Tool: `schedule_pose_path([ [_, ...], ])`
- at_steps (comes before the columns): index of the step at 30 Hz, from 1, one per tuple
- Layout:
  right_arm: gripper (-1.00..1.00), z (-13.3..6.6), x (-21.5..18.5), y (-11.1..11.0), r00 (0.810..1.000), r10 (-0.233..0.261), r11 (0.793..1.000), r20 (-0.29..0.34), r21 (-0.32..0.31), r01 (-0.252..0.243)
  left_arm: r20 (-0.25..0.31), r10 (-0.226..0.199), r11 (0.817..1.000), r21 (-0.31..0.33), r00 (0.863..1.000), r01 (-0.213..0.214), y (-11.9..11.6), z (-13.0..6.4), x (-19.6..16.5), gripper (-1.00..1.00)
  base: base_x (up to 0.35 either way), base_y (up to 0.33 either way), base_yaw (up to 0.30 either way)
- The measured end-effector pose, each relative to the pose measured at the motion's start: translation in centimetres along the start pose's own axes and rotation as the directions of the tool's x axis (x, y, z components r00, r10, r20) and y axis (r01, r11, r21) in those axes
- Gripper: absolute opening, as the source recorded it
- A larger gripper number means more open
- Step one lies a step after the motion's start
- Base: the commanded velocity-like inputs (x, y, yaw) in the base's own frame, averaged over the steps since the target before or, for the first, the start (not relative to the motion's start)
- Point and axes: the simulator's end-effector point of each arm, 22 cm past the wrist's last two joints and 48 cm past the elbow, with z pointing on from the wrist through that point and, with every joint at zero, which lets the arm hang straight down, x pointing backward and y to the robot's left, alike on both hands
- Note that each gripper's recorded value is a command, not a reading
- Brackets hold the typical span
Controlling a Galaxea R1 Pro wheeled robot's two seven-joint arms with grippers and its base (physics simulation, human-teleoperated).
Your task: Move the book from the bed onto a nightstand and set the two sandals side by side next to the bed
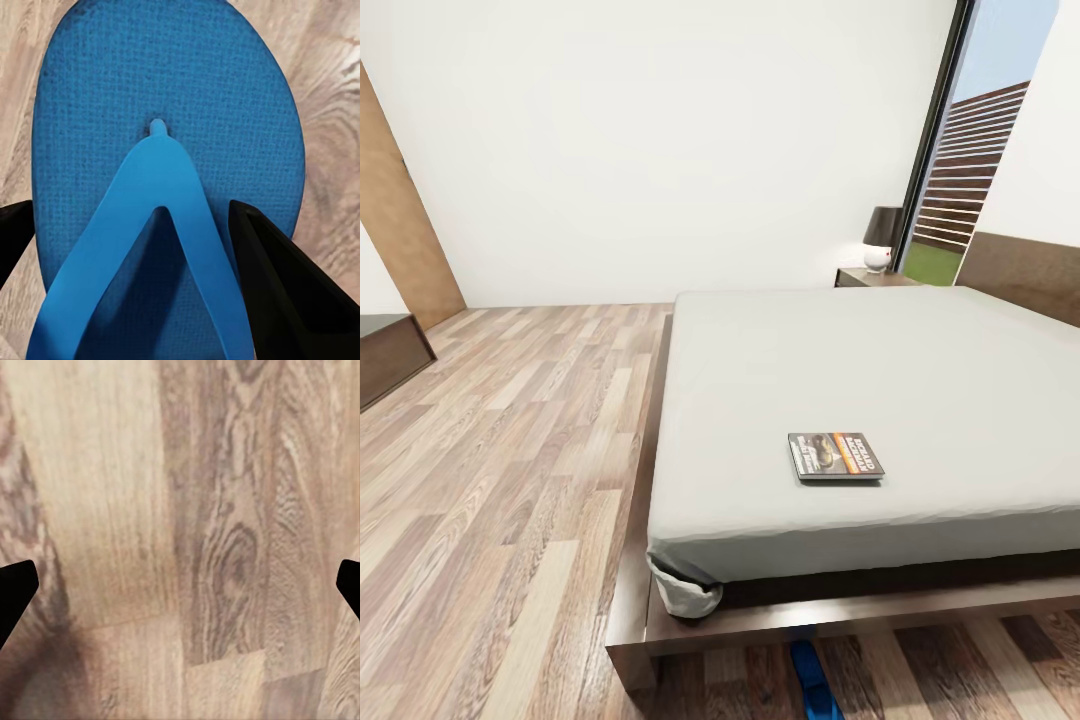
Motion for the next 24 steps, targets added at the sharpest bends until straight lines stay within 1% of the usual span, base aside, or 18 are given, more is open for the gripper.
schedule_pose_path([
  [2,1.0,0.0,0.0,-0.1,1.0,0.0,1.0,0.0,0.001,0.0,0.002,0.015,1.0,-0.002,1.0,-0.015,0.2,0.0,-0.1,-1.0,0.0,0.0,0.0],
  [5,1.0,0.0,0.0,-0.2,1.0,0.0,1.0,0.0,0.003,0.0,0.009,0.057,0.998,-0.004,0.998,-0.057,1.0,0.1,-0.6,-1.0,0.0,0.0,0.0],
  [6,1.0,0.0,0.0,-0.2,1.0,0.0,1.0,-0.001,0.003,0.0,0.01,0.076,0.997,-0.002,0.997,-0.076,1.1,0.1,-0.7,-1.0,0.0,0.0,0.0],
  [7,1.0,0.0,0.0,-0.3,1.0,0.0,1.0,-0.001,0.004,0.0,0.012,0.115,0.993,0.004,0.993,-0.115,1.3,0.2,-0.9,-1.0,0.0,0.0,0.0],
  [9,1.0,0.0,0.1,-0.3,1.0,0.0,1.0,-0.001,0.004,0.0,0.014,0.161,0.987,0.013,0.987,-0.161,1.3,0.2,-1.0,-1.0,0.0,0.0,0.0],
  [10,1.0,0.0,0.1,-0.4,1.0,0.0,1.0,-0.001,0.005,0.0,0.016,0.209,0.978,0.024,0.978,-0.209,1.2,0.2,-1.0,-1.0,0.0,0.0,0.0],
  [12,1.0,0.0,0.1,-0.4,1.0,0.001,1.0,-0.001,0.005,-0.001,0.019,0.264,0.964,0.037,0.964,-0.265,1.0,0.2,-1.0,-1.0,0.0,0.0,0.0],
  [13,1.0,0.0,0.1,-0.4,1.0,0.001,1.0,-0.001,0.005,-0.001,0.023,0.328,0.943,0.046,0.944,-0.329,1.0,0.2,-1.1,-1.0,0.0,0.0,0.0],
  [15,1.0,0.0,0.1,-0.4,1.0,0.001,1.0,-0.001,0.005,-0.001,0.03,0.406,0.912,0.054,0.913,-0.407,1.2,0.3,-1.3,-1.0,0.0,0.0,0.0],
  [17,1.0,0.0,0.1,-0.4,1.0,0.001,1.0,-0.001,0.005,-0.001,0.039,0.485,0.871,0.068,0.873,-0.487,1.2,0.3,-1.4,-1.0,0.0,0.0,0.0],
  [18,1.0,0.0,0.1,-0.4,1.0,0.001,1.0,-0.001,0.005,-0.001,0.043,0.524,0.847,0.078,0.851,-0.526,1.1,0.3,-1.3,-1.0,0.0,0.0,0.0],
  [20,1.0,0.0,0.1,-0.4,1.0,0.001,1.0,-0.001,0.005,-0.001,0.054,0.6,0.792,0.098,0.798,-0.602,0.8,0.3,-1.2,-1.0,0.0,0.0,0.0],
  [21,1.0,0.0,0.1,-0.4,1.0,0.001,1.0,-0.001,0.005,-0.001,0.066,0.676,0.724,0.122,0.734,-0.678,0.5,0.2,-0.8,-1.0,0.0,0.0,0.0],
  [22,1.0,0.0,0.1,-0.4,1.0,0.001,1.0,-0.001,0.005,-0.001,0.074,0.711,0.687,0.134,0.699,-0.714,0.3,0.2,-0.7,-1.0,0.0,0.0,0.0],
  [23,1.0,0.0,0.1,-0.4,1.0,0.001,1.0,-0.001,0.005,-0.001,0.088,0.772,0.613,0.155,0.629,-0.775,0.0,0.1,-0.3,-1.0,0.0,0.0,0.0],
  [24,1.0,0.0,0.1,-0.4,1.0,0.001,1.0,-0.001,0.005,-0.001,0.095,0.799,0.575,0.167,0.593,-0.801,-0.1,0.0,0.0,-1.0,0.0,0.0,0.0],
])
